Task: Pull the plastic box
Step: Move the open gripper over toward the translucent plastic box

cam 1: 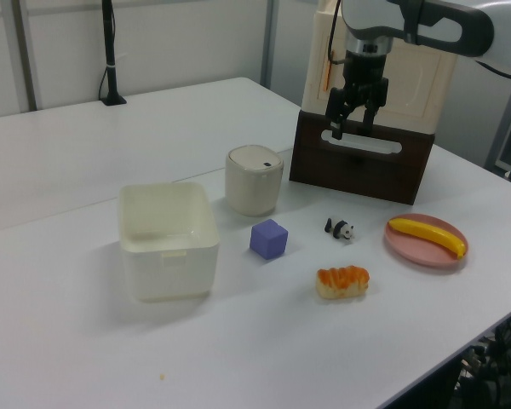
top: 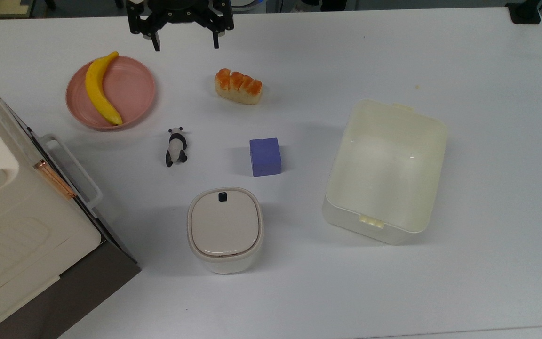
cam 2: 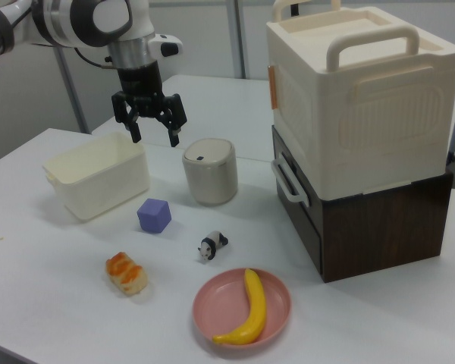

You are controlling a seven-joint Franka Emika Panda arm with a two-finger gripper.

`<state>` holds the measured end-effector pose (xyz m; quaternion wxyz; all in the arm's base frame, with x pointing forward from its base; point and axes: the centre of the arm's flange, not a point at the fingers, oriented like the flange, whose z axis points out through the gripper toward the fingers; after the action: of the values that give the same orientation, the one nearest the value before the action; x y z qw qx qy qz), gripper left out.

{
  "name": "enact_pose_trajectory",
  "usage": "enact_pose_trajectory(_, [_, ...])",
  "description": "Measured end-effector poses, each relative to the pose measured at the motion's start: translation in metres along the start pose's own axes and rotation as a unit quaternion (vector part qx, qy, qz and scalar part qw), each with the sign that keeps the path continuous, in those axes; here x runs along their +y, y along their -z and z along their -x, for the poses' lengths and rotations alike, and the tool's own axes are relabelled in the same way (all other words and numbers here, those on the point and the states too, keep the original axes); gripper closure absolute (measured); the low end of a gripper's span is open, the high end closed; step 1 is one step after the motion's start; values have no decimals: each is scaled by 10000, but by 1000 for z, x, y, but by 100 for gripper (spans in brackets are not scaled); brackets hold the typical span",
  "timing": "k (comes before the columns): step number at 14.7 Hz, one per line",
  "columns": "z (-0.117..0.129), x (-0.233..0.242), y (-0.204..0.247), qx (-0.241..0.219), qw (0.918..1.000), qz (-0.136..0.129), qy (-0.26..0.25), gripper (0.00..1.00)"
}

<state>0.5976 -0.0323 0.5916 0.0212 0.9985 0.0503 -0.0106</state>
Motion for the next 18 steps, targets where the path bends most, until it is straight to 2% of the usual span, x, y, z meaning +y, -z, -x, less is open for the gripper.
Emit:
enact_pose_trajectory(5, [4,-7,-3,-228,9997,-41,50,0])
enact_pose_trajectory(18, [11,-5,9,-134,9999,-32,34,0])
